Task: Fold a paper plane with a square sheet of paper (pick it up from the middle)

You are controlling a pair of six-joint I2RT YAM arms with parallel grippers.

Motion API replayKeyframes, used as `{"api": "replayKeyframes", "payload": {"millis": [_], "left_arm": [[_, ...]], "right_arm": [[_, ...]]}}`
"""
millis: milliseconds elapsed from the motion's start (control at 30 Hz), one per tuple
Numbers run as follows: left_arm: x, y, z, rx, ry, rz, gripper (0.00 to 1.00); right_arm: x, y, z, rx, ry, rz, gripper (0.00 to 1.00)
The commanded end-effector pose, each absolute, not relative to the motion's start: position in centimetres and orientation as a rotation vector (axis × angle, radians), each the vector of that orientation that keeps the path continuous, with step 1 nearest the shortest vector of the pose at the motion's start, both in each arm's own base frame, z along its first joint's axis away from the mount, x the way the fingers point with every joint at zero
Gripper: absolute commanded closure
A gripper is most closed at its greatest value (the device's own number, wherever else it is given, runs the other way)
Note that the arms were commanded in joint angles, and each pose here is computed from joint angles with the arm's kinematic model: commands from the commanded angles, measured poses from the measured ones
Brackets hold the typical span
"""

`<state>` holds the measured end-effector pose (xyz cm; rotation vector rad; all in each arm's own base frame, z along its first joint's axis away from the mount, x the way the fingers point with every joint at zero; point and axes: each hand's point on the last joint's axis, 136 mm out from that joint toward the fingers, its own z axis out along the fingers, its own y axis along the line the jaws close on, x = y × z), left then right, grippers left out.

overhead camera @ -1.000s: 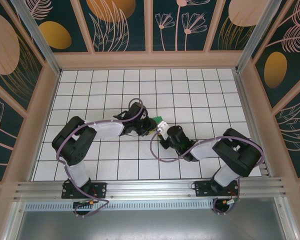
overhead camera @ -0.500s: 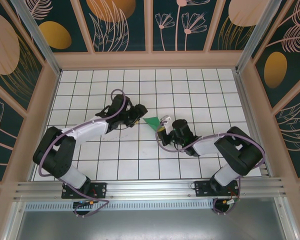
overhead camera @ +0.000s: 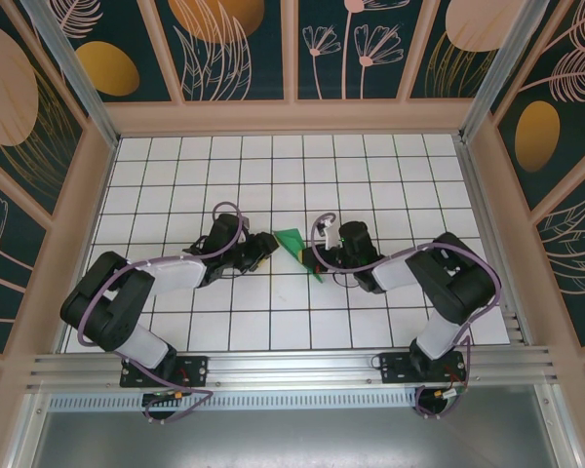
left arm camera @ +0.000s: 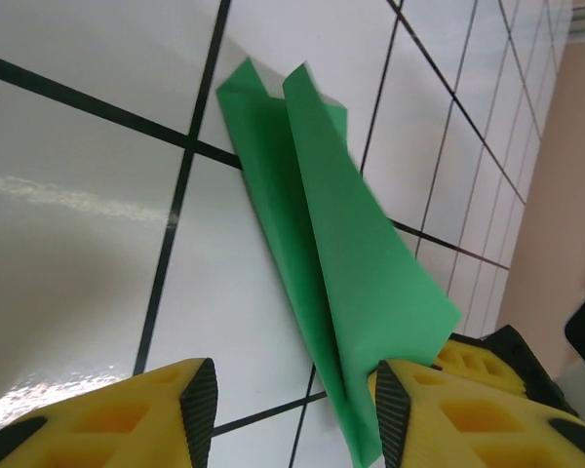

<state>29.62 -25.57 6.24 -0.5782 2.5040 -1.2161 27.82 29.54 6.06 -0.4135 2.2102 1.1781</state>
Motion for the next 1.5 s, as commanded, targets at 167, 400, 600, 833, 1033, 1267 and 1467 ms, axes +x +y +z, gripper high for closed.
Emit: {"api": "replayKeyframes", "payload": {"millis": [167, 400, 600, 833, 1033, 1267, 1467], "left_arm": [[30.3, -27.6, 9.2, -0.412, 2.376, -1.381, 0.55], [30.7, -29.2, 9.9, -0.333, 2.352, -1.428, 0.58], [30.8, -30.6, 9.0, -0.291, 2.38, -1.436, 0.6], [31.2, -31.3, 8.9, -0.264, 2.378, -1.443, 0.63], [31.2, -31.4, 7.1, -0.277, 2.421, -1.421, 0.64], [30.9, -32.1, 7.0, -0.254, 2.42, -1.452, 0.65], [30.9, -32.4, 7.0, -0.238, 2.418, -1.463, 0.65]], "right_arm": [[28.3, 30.0, 7.7, -0.221, 2.238, 1.45, 1.0], [27.9, 30.4, 7.1, -0.108, 2.287, 1.58, 1.0], [28.9, 29.1, 6.7, 0.019, 2.298, 1.618, 1.0], [28.9, 28.5, 5.5, 0.11, 2.346, 1.622, 1.0], [28.7, 28.5, 4.5, 0.104, 2.39, 1.597, 1.0], [28.5, 28.4, 3.3, 0.102, 2.443, 1.57, 1.0], [28.4, 28.4, 2.7, 0.097, 2.471, 1.551, 1.0]]}}
